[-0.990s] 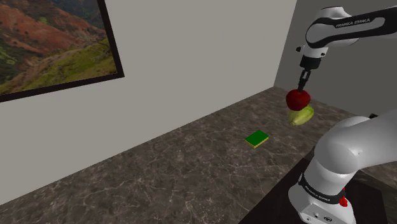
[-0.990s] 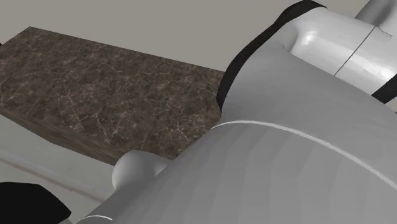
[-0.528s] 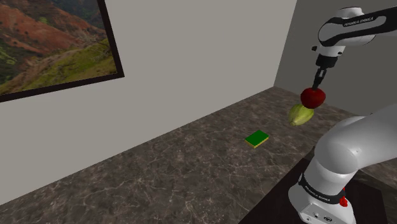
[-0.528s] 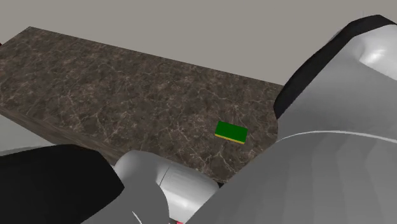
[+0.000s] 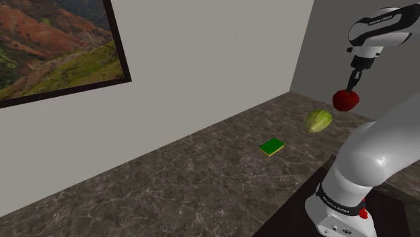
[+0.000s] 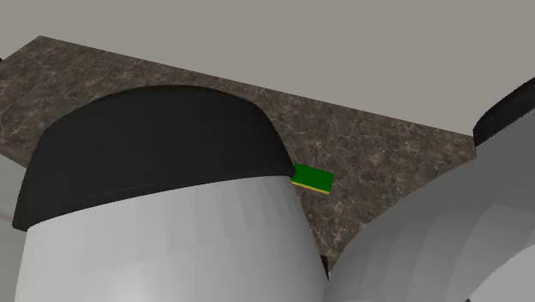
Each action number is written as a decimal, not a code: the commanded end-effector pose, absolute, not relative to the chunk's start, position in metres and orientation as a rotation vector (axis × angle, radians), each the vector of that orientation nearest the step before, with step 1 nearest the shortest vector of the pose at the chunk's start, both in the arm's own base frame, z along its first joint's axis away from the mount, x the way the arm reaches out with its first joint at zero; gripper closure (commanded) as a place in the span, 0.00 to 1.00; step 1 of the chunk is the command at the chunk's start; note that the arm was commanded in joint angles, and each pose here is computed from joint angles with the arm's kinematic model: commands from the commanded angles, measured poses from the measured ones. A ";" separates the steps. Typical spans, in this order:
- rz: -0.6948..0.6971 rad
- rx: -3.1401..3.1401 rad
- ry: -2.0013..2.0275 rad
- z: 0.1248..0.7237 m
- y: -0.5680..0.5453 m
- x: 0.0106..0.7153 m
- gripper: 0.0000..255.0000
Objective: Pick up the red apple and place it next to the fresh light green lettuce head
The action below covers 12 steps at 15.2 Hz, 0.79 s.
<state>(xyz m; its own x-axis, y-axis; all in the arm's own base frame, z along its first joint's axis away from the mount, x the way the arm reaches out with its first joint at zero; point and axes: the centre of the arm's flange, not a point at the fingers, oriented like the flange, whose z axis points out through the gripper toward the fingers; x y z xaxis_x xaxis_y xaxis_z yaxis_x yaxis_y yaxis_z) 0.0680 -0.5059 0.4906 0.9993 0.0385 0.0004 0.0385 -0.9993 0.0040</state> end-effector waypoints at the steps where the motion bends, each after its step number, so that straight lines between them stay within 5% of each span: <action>1: 0.000 3.135 0.063 0.490 -0.527 0.052 1.00; 12: 0.000 3.135 0.063 0.490 -0.644 -0.033 1.00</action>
<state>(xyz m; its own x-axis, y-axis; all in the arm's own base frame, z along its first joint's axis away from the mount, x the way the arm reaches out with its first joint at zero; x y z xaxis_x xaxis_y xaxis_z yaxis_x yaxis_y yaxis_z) -0.0242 -0.6334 0.4946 0.9992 0.0409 0.0036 0.0408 -0.9991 0.0091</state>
